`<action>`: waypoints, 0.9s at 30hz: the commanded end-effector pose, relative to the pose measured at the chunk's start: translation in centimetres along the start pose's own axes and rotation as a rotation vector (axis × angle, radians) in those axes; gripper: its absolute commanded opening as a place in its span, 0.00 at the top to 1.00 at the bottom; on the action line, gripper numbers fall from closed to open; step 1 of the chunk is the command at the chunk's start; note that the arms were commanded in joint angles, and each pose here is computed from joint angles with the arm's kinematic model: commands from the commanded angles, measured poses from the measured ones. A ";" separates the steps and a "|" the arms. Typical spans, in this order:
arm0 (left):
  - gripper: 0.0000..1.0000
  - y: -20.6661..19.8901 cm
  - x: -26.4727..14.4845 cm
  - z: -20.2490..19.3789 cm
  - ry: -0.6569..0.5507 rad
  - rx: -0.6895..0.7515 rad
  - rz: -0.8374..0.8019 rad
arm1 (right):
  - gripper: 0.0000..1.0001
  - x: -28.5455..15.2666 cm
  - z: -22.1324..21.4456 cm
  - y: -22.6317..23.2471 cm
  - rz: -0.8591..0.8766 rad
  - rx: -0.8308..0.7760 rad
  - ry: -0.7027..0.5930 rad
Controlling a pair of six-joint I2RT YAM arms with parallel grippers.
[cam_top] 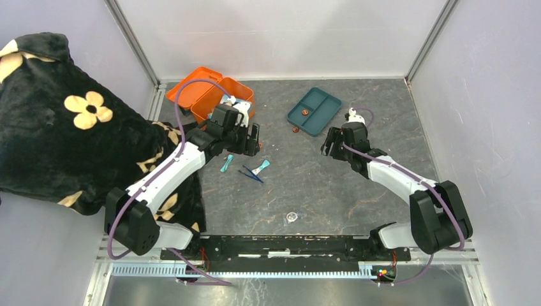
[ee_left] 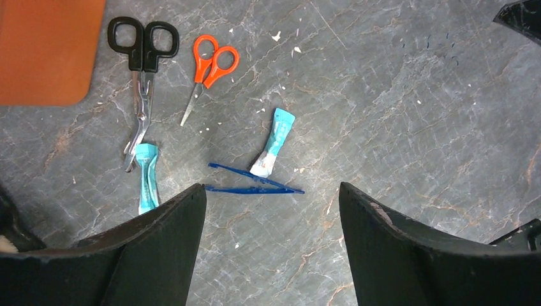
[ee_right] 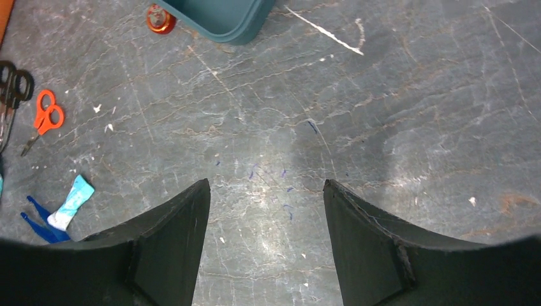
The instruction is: Organize the medicine kit
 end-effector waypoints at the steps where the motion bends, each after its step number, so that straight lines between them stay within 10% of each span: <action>1: 0.18 0.1 1.2 -0.5 0.049 0.037 -0.017 | 0.28 -0.3 2.0 1.3 0.094 -0.043 -0.029; 11: 0.19 0.2 4.1 -0.2 0.064 0.027 -0.008 | 0.28 -3.2 1.2 0.5 0.176 -0.281 -0.012; 27: 0.23 0.0 9.0 0.6 0.143 0.149 -0.079 | 0.28 -2.6 -1.0 1.2 0.279 -0.174 0.021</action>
Point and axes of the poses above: each gripper's point midway between its finger pads, its own x axis out along the fingers, its own y axis along the line the jaws close on, z = x × y, the point moved 8 cm from there along -x, back along the fingers, and after that the axes turned 8 degrees about -x, right-handed, at the moved point
